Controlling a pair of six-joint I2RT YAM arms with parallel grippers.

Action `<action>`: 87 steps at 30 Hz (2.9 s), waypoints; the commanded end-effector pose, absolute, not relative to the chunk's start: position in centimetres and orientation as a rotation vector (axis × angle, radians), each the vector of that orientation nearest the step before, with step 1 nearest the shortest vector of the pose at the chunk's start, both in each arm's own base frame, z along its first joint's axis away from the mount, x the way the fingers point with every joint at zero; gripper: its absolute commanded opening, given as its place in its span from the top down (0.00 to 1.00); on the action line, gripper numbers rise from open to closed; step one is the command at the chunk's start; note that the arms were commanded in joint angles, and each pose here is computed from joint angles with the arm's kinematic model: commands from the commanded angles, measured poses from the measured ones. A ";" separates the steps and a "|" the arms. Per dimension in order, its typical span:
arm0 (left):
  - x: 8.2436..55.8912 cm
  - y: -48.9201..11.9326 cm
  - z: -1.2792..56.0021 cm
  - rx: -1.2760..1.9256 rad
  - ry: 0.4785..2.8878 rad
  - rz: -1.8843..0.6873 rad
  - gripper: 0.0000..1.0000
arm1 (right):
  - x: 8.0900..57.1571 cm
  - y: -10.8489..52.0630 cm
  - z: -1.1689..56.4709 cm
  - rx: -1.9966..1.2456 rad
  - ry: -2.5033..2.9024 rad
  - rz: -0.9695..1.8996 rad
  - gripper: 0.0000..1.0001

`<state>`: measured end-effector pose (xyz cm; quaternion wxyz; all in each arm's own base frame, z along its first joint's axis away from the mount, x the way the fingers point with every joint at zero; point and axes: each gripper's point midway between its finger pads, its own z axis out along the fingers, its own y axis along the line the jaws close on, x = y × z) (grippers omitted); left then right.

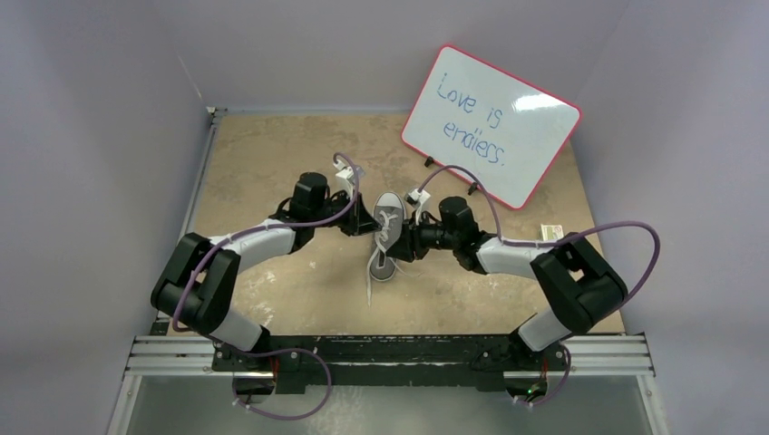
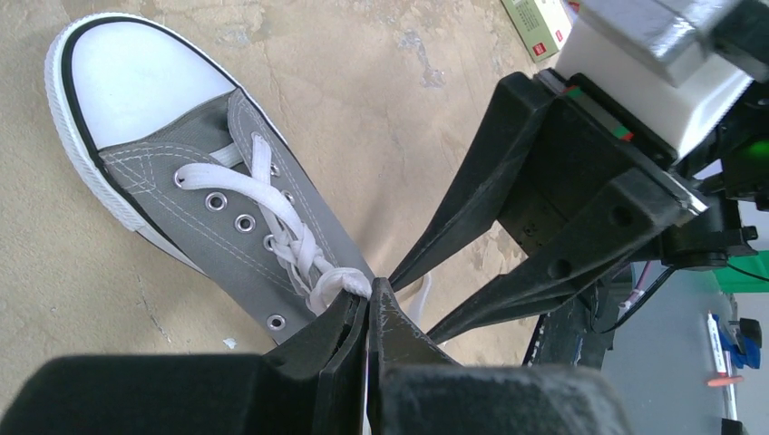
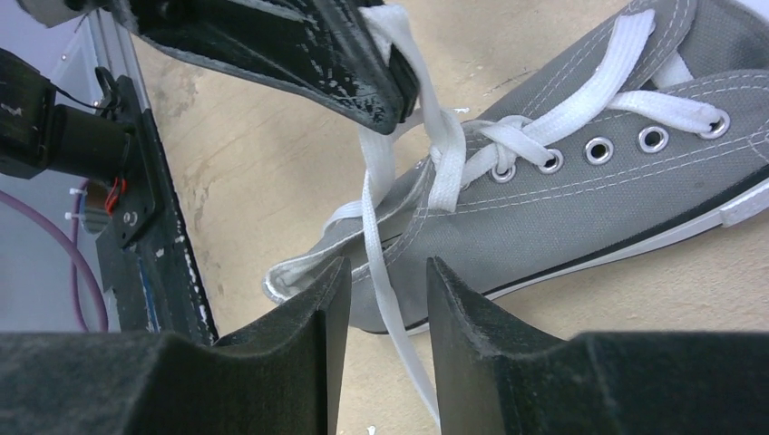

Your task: Tie the shoes

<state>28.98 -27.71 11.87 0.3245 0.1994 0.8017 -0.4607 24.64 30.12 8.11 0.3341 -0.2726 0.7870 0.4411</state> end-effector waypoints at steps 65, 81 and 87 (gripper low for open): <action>24.9 -28.5 12.1 0.349 2.050 -1.286 1.00 | 23.5 28.1 7.9 -0.608 2.178 1.151 1.00; 23.8 -27.4 10.1 0.271 2.101 -1.270 1.00 | 24.0 27.6 10.4 -0.605 2.136 1.099 1.00; 23.1 -26.6 8.7 0.311 2.206 -1.194 1.00 | 24.2 28.4 10.3 -0.638 2.130 1.133 1.00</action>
